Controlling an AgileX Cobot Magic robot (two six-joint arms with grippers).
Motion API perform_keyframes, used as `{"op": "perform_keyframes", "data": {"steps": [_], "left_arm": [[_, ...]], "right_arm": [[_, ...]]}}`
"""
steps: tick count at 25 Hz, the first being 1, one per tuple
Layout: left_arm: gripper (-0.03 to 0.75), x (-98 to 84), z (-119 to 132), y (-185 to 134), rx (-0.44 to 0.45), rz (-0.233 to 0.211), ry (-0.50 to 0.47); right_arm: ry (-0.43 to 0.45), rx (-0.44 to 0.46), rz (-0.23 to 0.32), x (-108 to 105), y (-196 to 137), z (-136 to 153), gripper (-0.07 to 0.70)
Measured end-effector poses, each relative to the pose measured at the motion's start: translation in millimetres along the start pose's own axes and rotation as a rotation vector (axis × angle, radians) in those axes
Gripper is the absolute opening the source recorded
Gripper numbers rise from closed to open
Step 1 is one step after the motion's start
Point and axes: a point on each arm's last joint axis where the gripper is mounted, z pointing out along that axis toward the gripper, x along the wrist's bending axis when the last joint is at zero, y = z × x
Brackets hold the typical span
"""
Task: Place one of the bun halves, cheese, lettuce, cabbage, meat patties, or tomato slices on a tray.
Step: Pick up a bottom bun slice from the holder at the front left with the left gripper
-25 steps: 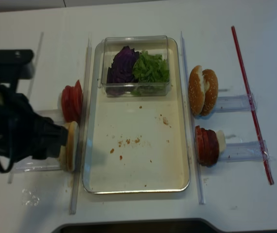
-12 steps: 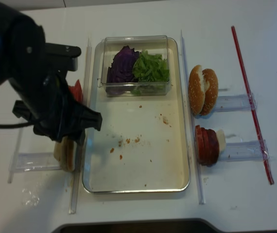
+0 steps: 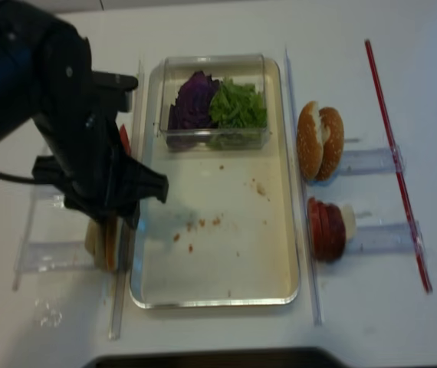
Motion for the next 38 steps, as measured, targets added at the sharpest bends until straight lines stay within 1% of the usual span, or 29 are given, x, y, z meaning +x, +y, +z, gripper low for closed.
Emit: {"op": "perform_keyframes", "data": {"steps": [4, 6, 7, 12, 14, 29, 38], "left_arm": [[0.281, -0.5, 3, 4, 0.007, 0.001, 0.011], [0.244, -0.6, 4, 5, 0.006, 0.008, 0.022], [0.244, -0.6, 4, 5, 0.006, 0.008, 0.022], [0.147, 1.6, 4, 6, -0.002, 0.011, 0.047], [0.127, 2.0, 4, 6, -0.001, 0.007, 0.051], [0.119, 3.3, 2, 5, -0.01, 0.007, 0.061], [0.116, 4.5, -16, -5, -0.062, -0.007, 0.012]], "right_arm": [[0.0, 0.0, 0.0, 0, 0, 0, 0.465], [0.0, 0.0, 0.0, 0, 0, 0, 0.465], [0.0, 0.0, 0.0, 0, 0, 0, 0.465], [0.0, 0.0, 0.0, 0, 0, 0, 0.465], [0.0, 0.0, 0.0, 0, 0, 0, 0.465], [0.0, 0.0, 0.0, 0, 0, 0, 0.465], [0.0, 0.0, 0.0, 0, 0, 0, 0.465]]}}
